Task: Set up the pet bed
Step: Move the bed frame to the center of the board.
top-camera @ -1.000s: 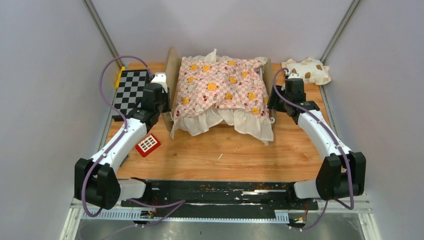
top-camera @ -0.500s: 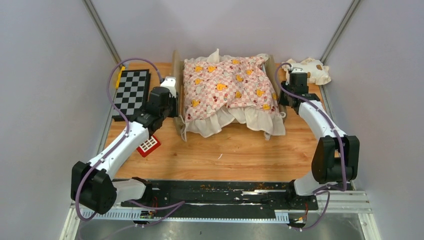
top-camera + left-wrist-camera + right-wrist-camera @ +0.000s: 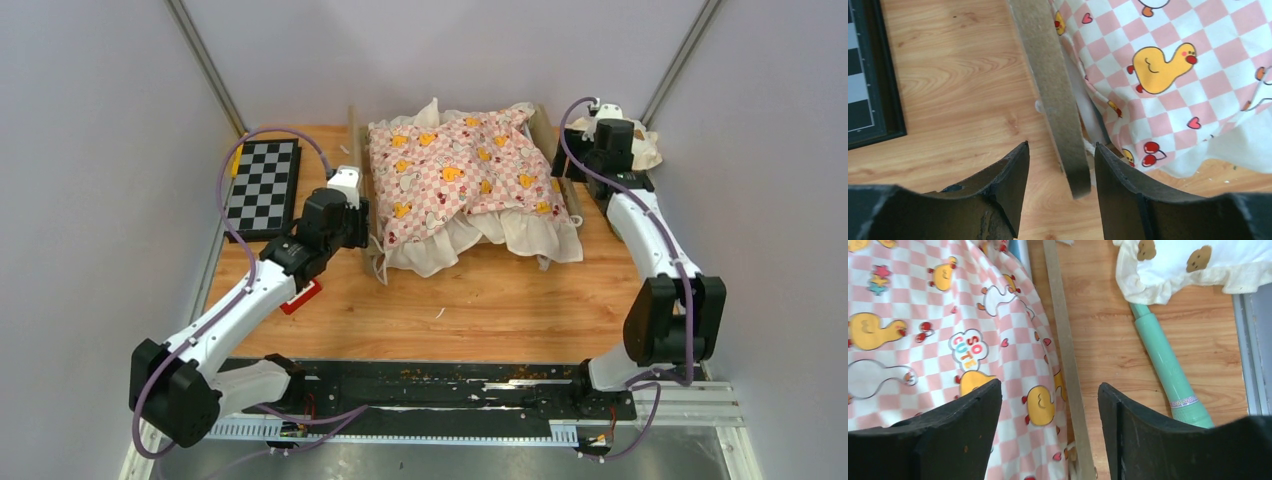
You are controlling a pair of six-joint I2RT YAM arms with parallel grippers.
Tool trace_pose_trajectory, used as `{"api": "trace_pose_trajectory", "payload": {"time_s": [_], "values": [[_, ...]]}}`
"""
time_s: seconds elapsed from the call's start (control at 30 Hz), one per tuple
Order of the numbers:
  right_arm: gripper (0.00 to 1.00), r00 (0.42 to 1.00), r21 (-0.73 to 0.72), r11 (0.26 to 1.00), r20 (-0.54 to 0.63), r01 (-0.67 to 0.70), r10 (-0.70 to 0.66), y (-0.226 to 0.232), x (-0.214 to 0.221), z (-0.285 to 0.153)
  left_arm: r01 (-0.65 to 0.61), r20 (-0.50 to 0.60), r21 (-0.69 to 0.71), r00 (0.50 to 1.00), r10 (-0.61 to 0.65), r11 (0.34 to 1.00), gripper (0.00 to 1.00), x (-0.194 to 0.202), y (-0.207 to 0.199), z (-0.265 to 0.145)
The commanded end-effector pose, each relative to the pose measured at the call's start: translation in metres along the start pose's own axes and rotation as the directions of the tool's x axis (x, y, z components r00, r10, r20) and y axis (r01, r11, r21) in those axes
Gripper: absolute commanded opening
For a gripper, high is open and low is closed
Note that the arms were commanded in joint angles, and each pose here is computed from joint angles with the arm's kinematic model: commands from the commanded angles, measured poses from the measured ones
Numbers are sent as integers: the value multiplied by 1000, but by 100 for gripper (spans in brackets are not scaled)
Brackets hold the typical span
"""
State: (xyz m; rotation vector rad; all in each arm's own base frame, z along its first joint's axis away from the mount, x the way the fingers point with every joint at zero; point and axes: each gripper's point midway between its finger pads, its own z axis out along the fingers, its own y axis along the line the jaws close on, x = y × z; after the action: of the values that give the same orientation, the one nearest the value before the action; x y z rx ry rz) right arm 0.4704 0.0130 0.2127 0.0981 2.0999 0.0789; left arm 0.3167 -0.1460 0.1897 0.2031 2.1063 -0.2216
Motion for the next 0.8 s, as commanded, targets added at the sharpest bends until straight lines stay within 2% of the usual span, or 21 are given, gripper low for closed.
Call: {"api": "trace_pose_trajectory", "payload": {"time_s": [0.0, 0.2, 0.4, 0.47, 0.6, 0.7, 0.77], "values": [[71, 985, -73, 997, 172, -15, 27, 15, -41, -56, -44, 38, -72, 998, 47, 996, 61, -22, 11, 2], [71, 961, -231, 973, 259, -31, 92, 52, -38, -115, -86, -18, -130, 996, 84, 988, 67, -21, 19, 12], [70, 958, -365, 930, 279, 40, 69, 106, -17, -157, -88, -53, -134, 995, 82, 987, 60, -19, 18, 16], [70, 958, -420, 904, 283, 73, 54, 127, -5, -169, -70, -50, -121, 997, 64, 990, 53, -20, 15, 16], [68, 955, -563, 818, 291, 120, 60, 169, 32, -191, -48, -64, -72, 997, 43, 996, 25, -24, 3, 18], [68, 957, -650, 749, 279, 127, 80, 192, 64, -202, -45, -86, -24, 995, 43, 999, 16, -28, -7, 20], [68, 961, -705, 694, 268, 145, 72, 209, 91, -208, -47, -83, 14, 995, 48, 999, 5, -32, -14, 20]]}}
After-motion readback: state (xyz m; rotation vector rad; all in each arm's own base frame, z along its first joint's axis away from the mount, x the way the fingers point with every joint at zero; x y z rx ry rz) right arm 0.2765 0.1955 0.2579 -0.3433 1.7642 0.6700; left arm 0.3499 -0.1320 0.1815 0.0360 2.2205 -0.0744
